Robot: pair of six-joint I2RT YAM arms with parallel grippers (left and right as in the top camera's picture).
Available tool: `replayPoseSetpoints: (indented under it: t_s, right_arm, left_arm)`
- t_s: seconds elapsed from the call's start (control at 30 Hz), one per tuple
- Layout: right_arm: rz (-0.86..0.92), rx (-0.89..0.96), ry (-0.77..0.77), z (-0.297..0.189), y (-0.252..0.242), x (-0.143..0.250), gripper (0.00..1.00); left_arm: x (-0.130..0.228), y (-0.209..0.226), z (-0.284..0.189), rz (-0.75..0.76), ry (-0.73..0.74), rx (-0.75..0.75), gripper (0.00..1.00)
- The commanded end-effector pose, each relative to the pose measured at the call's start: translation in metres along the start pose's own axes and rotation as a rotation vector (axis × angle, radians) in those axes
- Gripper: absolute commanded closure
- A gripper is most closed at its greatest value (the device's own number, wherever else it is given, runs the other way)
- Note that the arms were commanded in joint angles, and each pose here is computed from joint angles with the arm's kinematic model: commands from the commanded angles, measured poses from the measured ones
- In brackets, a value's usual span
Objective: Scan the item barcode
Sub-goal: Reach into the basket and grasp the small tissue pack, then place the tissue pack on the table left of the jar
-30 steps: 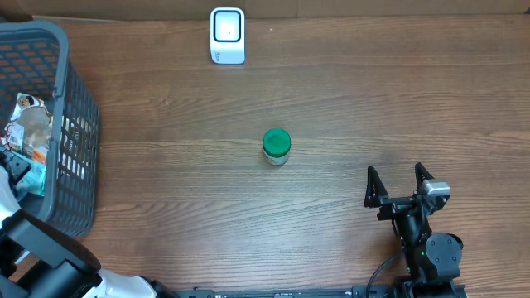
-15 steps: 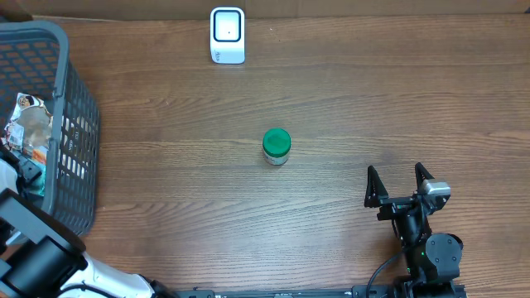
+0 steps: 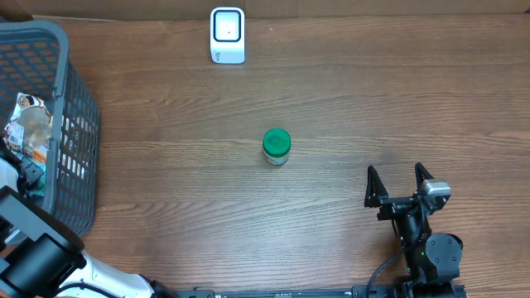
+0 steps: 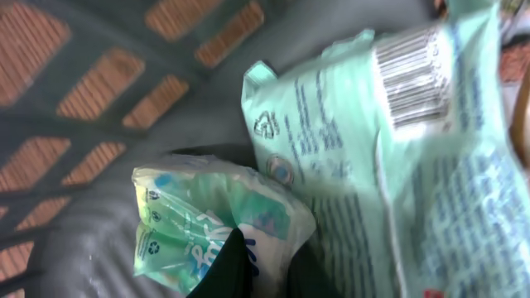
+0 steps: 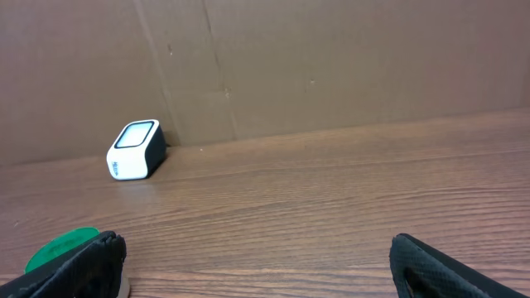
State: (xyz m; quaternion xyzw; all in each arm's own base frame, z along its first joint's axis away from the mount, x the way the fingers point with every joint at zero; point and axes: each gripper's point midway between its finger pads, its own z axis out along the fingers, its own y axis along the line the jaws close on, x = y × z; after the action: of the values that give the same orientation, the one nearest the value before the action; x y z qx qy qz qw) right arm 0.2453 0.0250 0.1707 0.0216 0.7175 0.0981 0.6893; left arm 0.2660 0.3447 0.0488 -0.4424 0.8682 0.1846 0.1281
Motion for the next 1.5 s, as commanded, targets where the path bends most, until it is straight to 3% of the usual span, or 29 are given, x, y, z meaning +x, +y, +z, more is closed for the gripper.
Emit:
replayPoseSetpoints:
  t_s: [0.0, 0.2, 0.43, 0.57, 0.73, 1.0, 1.13, 1.3, 1.47]
  right_arm:
    - [-0.004, 0.003, -0.009, 0.0, -0.001, 0.001, 0.0]
    - [-0.004, 0.003, -0.009, 0.0, -0.001, 0.001, 0.0]
    - [-0.004, 0.003, -0.009, 0.0, -0.001, 0.001, 0.0]
    - [-0.004, 0.003, -0.009, 0.0, -0.001, 0.001, 0.0]
    - [-0.004, 0.003, -0.009, 0.0, -0.001, 0.001, 0.0]
    - [-0.004, 0.003, -0.009, 0.0, -0.001, 0.001, 0.0]
    - [-0.004, 0.003, -0.009, 0.0, -0.001, 0.001, 0.0]
    - [-0.004, 0.003, -0.009, 0.0, -0.001, 0.001, 0.0]
    - [-0.004, 0.003, -0.009, 0.0, -0.001, 0.001, 0.0]
  left_arm:
    - [-0.005, -0.001, -0.015, 0.002, -0.007, 0.024, 0.96]
    - [-0.046, 0.008, -0.096, -0.136, -0.149, 0.089, 0.96]
    - [-0.085, -0.019, -0.241, -0.217, -0.424, 0.452, 0.96]
    - [-0.065, -0.054, -0.332, -0.12, -0.542, 0.692, 0.96]
    - [0.0, -0.108, -0.385, 0.094, -0.496, 0.829, 0.96]
    - [0.127, -0.206, -0.375, 0.498, -0.221, 0.878, 0.96]
    - [0.188, -0.247, -0.351, 0.681, -0.135, 0.829, 0.96]
    - [0.245, -0.283, -0.31, 0.835, -0.053, 0.724, 0.96]
    - [0.279, -0.307, -0.275, 0.908, 0.0, 0.613, 0.96]
